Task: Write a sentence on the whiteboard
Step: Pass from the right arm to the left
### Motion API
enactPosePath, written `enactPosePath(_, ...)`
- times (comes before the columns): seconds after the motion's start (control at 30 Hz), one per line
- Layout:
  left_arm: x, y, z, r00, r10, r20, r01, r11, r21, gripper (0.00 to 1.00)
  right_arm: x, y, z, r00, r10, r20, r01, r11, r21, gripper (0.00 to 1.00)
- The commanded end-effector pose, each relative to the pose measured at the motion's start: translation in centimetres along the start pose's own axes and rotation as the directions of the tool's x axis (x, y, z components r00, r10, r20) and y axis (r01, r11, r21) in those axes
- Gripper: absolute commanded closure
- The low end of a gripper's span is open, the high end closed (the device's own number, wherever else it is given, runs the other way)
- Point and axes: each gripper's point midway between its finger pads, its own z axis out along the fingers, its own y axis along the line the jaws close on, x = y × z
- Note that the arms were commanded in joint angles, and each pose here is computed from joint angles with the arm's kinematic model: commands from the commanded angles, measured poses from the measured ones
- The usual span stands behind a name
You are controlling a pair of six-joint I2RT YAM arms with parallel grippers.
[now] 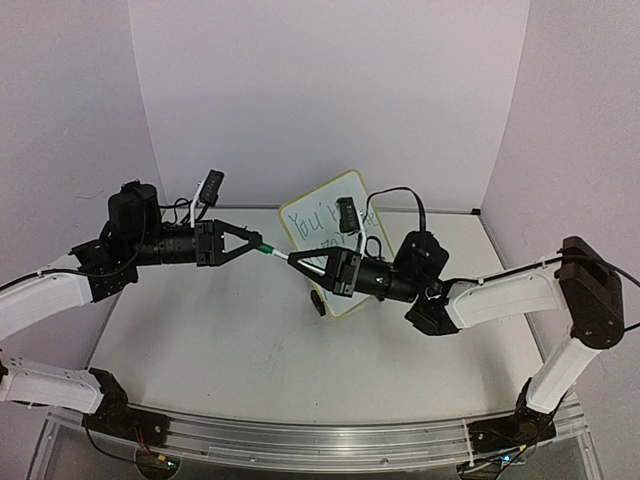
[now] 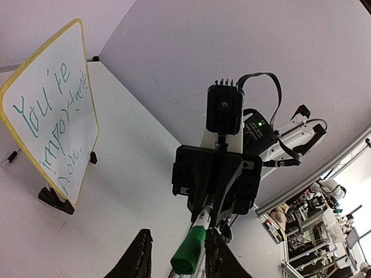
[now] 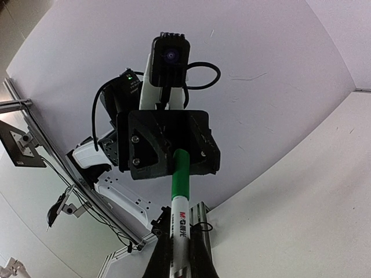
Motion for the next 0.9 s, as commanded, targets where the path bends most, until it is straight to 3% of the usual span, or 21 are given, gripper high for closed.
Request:
enactPosePath(0.0,-0.5,-1.2,0.2,1.000,0.022,0.006,-0.023,0.997,0.072,0.76,-1.3,0.8,0.6,0.999,-0.010,0.033,0.012,0.999,-0.050,1.00)
enactPosePath(0.13,0.0,-1.1,0.4,1.000,0.019,-0.013,-0.018,0.996,0.084,0.95,-1.4,0.2,0.4,0.999,-0.005,0.051,0.007,1.000,-0.023,1.00)
enactPosePath(0.2,0.3,-1.0,0.4,1.000,0.015,-0.021,-0.013,0.996,0.087,1.00,-1.6,-0.1,0.3,0.998,-0.002,0.060,0.003,1.000,-0.009,1.00)
enactPosePath(0.87,2.1,-2.1,1.5,0.995,0.013,-0.098,0.007,0.980,0.197,1.00,-2.7,-0.4,2.3,0.997,0.004,0.075,-0.001,0.999,-0.036,1.00)
